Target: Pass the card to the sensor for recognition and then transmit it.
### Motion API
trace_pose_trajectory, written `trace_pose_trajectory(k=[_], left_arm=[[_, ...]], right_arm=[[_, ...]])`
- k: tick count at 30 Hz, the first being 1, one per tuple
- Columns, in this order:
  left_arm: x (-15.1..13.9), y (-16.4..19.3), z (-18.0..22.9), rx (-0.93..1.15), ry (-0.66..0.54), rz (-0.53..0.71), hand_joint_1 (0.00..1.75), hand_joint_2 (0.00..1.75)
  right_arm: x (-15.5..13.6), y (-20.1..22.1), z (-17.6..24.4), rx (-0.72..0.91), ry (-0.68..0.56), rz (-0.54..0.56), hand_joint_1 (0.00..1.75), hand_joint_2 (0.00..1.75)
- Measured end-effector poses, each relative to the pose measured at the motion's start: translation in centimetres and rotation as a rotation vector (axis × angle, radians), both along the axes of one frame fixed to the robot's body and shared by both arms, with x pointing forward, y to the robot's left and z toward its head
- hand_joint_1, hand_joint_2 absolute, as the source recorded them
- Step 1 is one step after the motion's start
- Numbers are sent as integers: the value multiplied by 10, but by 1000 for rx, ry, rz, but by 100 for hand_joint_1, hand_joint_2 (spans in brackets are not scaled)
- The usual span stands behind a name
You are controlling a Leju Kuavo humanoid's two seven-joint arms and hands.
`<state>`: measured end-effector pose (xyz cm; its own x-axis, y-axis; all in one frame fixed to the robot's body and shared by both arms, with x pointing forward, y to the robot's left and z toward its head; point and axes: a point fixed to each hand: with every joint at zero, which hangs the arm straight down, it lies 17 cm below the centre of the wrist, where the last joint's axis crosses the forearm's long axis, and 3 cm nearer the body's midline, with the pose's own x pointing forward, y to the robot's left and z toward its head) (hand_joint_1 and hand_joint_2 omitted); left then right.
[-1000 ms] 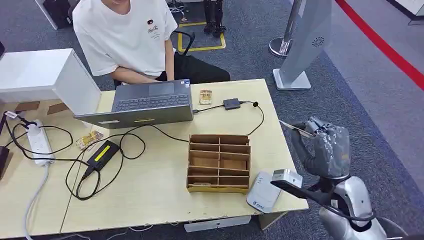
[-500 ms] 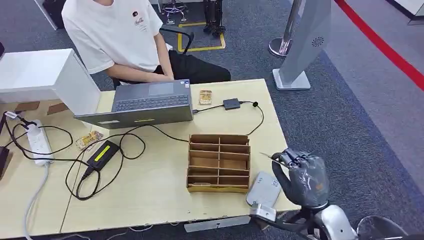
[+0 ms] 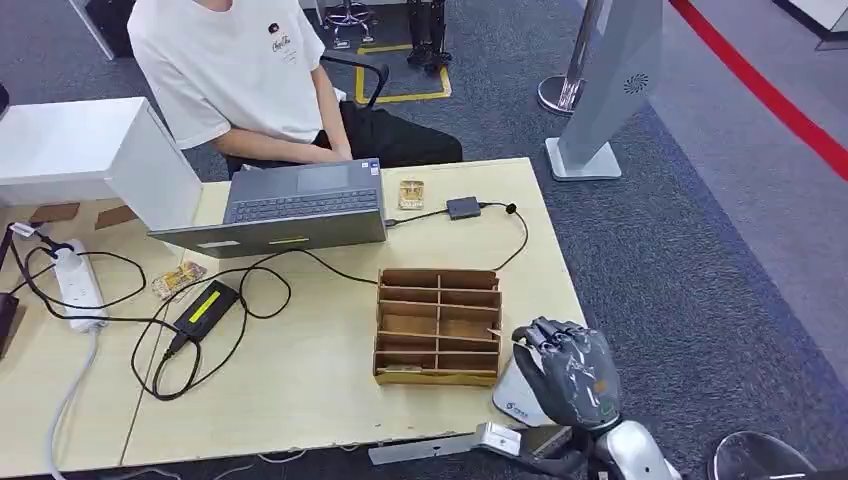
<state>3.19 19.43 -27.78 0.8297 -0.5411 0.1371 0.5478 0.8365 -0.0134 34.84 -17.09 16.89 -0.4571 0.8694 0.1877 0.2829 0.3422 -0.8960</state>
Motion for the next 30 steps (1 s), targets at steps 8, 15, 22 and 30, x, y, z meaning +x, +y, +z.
trace_pose_trajectory(k=[8,15,22,30], left_arm=[[0,0,0,0,2,4,0,175],[-1,0,0,1,5,7,0,175],[-1,0,0,3,8,7,0,175],[-1,0,0,4,9,7,0,175]], right_arm=[[-4,4,-25,13,71,-7,175,175],[-13,0,-47,34,128,-33,175,175],[-20,-3,-63,27,166,-47,175,175],[-25,-5,-73,33,196,-54,175,175]])
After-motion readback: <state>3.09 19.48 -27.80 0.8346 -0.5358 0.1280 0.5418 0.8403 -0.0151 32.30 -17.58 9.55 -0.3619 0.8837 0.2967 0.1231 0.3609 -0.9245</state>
